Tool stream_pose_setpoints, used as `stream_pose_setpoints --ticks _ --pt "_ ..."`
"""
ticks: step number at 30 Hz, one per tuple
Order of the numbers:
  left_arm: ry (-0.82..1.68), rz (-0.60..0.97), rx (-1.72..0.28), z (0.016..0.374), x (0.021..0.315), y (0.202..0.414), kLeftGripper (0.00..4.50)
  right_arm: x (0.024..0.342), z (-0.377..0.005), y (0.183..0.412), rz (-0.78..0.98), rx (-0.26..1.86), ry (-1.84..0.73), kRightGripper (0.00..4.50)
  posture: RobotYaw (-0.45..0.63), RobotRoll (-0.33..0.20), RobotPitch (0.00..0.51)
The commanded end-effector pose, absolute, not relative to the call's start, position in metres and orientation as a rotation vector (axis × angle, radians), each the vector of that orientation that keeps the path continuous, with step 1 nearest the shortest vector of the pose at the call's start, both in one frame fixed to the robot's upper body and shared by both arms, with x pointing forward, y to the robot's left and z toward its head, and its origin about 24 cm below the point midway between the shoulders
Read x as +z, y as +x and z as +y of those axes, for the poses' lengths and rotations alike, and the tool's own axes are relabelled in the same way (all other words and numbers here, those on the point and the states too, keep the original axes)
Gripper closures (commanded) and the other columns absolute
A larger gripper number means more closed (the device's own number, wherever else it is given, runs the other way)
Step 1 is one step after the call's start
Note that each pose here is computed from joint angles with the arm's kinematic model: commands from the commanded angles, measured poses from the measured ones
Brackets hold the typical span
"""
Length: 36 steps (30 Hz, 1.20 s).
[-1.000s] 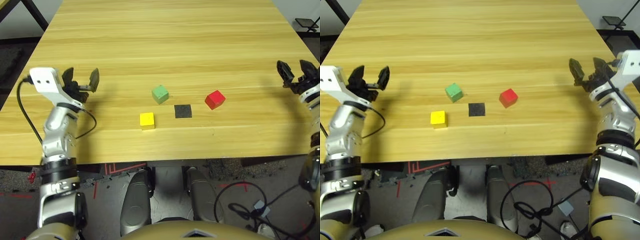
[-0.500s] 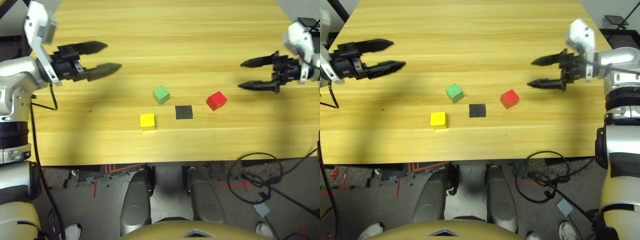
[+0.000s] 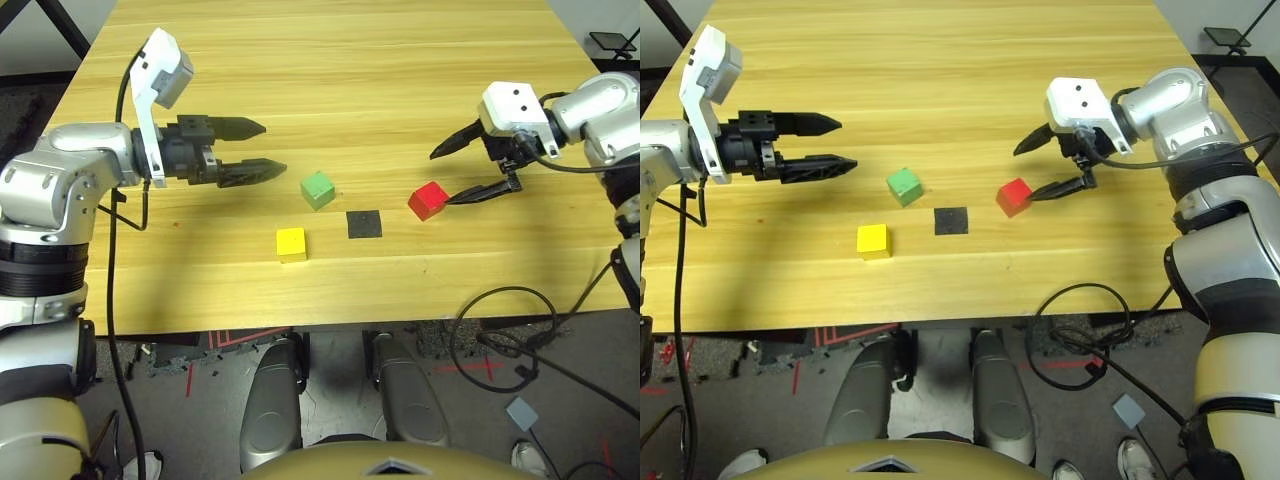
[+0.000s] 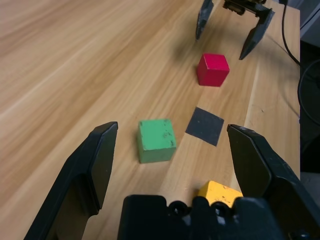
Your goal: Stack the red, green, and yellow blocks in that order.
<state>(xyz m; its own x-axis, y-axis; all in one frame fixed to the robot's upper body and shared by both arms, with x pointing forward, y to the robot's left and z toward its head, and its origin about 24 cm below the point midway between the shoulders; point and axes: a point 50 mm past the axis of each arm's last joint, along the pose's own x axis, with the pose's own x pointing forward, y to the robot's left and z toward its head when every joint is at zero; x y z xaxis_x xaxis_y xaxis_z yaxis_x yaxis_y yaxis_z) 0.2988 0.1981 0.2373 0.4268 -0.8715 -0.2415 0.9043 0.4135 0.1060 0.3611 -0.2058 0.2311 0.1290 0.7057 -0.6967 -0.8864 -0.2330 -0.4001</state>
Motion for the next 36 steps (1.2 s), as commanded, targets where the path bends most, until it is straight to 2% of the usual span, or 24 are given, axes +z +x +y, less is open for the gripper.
stream_pose_setpoints --ticks 1,25,29,33,34,36 --pt "0.234 0.164 -1.118 0.197 0.236 0.295 0.04 0.229 -0.204 0.362 0.239 1.517 -1.057 0.0 0.21 -0.027 0.197" --pt "0.183 0.151 -1.011 0.2 0.233 0.285 0.04 0.194 -0.204 0.367 0.35 1.484 -1.116 0.0 0.28 -0.005 0.217" --pt "0.178 0.148 -1.005 0.2 0.233 0.285 0.0 0.189 -0.204 0.367 0.372 1.48 -1.131 0.88 0.28 -0.006 0.217" --pt "0.172 0.139 -0.999 0.198 0.235 0.286 0.0 0.185 -0.2 0.369 0.36 1.468 -1.12 2.33 0.28 -0.006 0.216" --pt "0.171 0.138 -0.997 0.198 0.235 0.286 0.0 0.186 -0.199 0.369 0.349 1.467 -1.113 2.47 0.28 -0.007 0.215" --pt "0.169 0.136 -0.996 0.198 0.235 0.286 0.0 0.189 -0.196 0.371 0.314 1.456 -1.095 2.46 0.28 -0.007 0.215"
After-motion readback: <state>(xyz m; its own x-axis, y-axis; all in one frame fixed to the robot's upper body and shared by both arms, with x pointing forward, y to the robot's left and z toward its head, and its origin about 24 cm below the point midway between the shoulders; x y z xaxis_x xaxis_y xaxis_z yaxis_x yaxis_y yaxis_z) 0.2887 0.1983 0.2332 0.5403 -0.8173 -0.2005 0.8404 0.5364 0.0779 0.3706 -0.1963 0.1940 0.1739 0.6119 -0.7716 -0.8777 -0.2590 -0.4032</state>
